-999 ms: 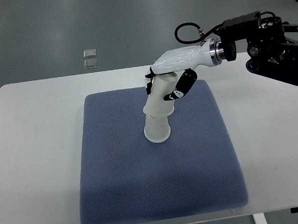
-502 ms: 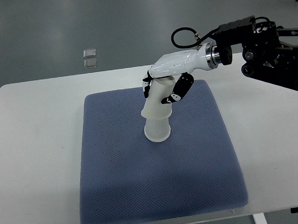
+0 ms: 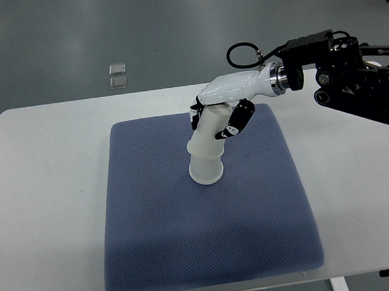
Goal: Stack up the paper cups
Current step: 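Open the right hand fingers, releasing the cup on the stack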
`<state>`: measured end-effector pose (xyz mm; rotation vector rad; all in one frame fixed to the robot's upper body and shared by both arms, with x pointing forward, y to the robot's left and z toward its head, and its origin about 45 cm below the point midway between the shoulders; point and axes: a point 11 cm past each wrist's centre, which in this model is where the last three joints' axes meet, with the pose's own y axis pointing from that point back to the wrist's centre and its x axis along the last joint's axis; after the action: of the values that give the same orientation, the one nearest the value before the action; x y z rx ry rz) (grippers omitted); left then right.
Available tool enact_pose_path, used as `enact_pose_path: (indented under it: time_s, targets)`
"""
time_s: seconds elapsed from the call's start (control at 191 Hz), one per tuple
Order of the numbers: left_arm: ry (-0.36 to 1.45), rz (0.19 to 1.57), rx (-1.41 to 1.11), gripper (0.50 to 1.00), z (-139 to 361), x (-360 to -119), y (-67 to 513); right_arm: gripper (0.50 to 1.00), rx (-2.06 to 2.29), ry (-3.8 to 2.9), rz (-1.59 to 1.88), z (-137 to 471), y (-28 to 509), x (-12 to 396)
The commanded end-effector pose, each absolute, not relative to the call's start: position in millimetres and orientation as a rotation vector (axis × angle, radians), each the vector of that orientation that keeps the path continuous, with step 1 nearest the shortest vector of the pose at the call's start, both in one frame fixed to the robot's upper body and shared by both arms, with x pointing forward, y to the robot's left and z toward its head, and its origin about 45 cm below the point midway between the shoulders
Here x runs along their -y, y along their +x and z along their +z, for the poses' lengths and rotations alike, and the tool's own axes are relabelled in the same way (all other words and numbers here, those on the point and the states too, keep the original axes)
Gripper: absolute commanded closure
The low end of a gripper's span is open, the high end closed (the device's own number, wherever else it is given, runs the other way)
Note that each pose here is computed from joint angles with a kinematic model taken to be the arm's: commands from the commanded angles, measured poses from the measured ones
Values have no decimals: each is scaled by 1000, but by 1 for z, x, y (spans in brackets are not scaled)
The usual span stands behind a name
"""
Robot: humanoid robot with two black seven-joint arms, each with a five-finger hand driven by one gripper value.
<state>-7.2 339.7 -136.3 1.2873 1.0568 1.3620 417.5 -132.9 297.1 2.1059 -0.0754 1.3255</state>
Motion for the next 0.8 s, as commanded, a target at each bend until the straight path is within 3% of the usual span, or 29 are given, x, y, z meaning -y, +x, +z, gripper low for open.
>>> enact_pose_path:
  time_s: [0.0,0.795]
  targets:
    - [1287,1362,-1057,500,-136,-340,-7,636,79,2110,1323,297,417,133]
    - [1287,1362,-1057,500,-136,-340,-7,634,147,2057,1362,325,430,152]
